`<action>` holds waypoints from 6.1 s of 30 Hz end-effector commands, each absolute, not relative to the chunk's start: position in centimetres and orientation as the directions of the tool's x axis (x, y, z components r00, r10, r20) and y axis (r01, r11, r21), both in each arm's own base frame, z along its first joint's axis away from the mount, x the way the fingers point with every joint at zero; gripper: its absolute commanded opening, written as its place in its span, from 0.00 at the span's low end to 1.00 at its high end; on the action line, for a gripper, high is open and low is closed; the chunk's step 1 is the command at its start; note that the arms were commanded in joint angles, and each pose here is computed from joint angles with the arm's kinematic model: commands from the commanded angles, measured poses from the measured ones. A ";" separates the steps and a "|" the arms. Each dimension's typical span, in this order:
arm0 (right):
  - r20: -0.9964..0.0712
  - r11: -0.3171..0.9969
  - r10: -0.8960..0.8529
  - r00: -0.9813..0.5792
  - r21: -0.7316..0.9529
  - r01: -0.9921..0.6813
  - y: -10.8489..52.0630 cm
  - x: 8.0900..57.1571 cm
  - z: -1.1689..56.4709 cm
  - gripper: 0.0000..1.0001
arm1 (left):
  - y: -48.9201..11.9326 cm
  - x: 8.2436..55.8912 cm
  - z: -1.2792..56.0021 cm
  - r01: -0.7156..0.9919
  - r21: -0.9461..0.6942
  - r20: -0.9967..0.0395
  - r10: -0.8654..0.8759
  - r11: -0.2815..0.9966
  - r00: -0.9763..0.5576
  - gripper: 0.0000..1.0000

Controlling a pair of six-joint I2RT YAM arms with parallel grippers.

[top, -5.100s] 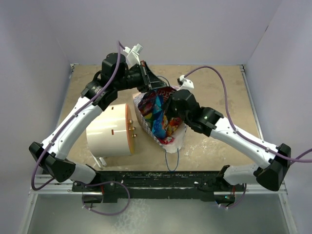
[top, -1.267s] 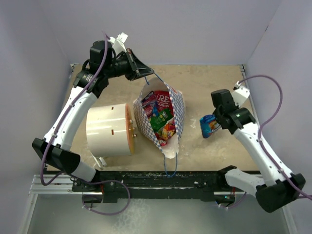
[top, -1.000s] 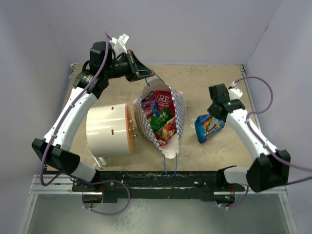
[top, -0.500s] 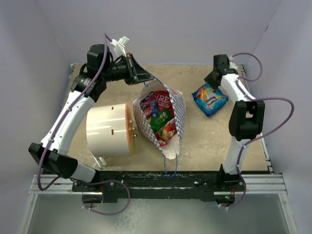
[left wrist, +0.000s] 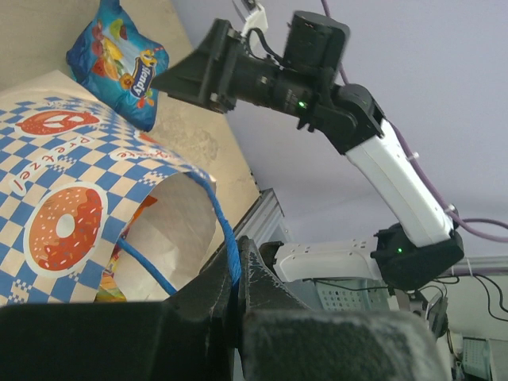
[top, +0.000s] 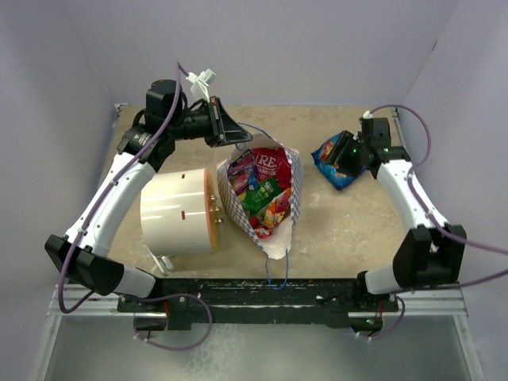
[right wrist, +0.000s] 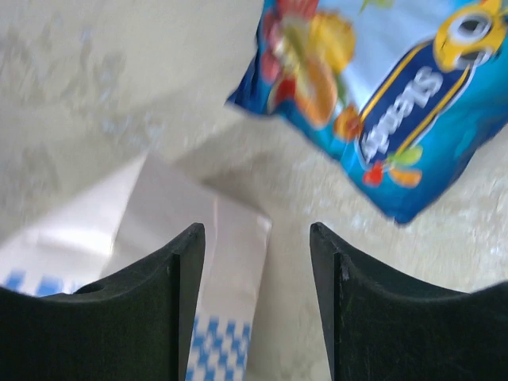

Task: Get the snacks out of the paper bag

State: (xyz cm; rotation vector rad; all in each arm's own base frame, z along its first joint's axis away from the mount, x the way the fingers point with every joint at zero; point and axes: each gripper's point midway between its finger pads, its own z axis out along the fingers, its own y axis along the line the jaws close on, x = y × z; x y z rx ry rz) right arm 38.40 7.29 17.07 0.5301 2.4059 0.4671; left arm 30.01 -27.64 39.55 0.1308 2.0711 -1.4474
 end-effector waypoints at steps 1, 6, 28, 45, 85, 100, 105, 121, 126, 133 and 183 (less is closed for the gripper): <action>-0.500 0.868 0.357 -0.789 0.490 0.082 9.9 32.6 18.9 0.59 | -27.9 28.6 40.8 0.464 -0.806 -0.563 -0.237 0.367 -0.792 0.00; -0.609 0.841 0.365 -0.704 0.540 -0.031 11.4 29.7 25.1 0.61 | -28.2 28.7 40.8 0.457 -0.812 -0.555 -0.240 0.363 -0.797 0.00; -0.651 0.832 0.193 -0.734 0.505 -0.230 28.3 20.4 27.2 0.65 | -27.9 28.6 41.4 0.454 -0.809 -0.559 -0.249 0.374 -0.791 0.00; -0.678 0.968 0.229 -0.699 0.234 0.089 27.5 22.2 13.9 0.59 | -28.7 28.6 40.4 0.385 -0.846 -0.489 -0.248 0.368 -0.836 0.00; -0.827 0.880 0.164 -0.537 0.368 -0.299 29.4 22.3 29.4 0.00 | -29.2 28.2 40.9 0.412 -0.831 -0.519 -0.254 0.373 -0.816 0.00; -0.879 0.534 0.146 -0.453 0.456 -0.713 25.0 12.5 41.5 0.00 | -29.7 29.2 39.5 0.390 -0.835 -0.501 -0.247 0.388 -0.829 0.00; -0.926 0.718 0.205 -0.318 0.363 -0.594 20.0 15.5 45.8 0.00 | -29.7 29.3 39.3 0.381 -0.837 -0.496 -0.250 0.392 -0.832 0.00; -0.970 0.989 0.147 -0.194 0.147 0.013 10.0 25.9 44.2 0.00 | -29.5 29.3 39.2 0.361 -0.843 -0.482 -0.263 0.399 -0.835 0.00; -0.904 0.993 0.111 -0.413 0.120 0.005 10.6 30.7 37.6 0.00 | -29.6 29.0 39.4 0.357 -0.846 -0.478 -0.263 0.397 -0.838 0.00; -0.769 0.985 0.171 -0.616 0.158 0.076 9.5 35.1 30.4 0.00 | -29.2 28.0 39.4 0.351 -0.842 -0.477 -0.262 0.409 -0.839 0.00; -0.434 0.860 0.490 -0.756 0.382 0.339 0.9 54.0 9.8 0.06 | -28.6 25.7 40.4 0.462 -0.759 -0.573 -0.134 0.458 -0.808 0.00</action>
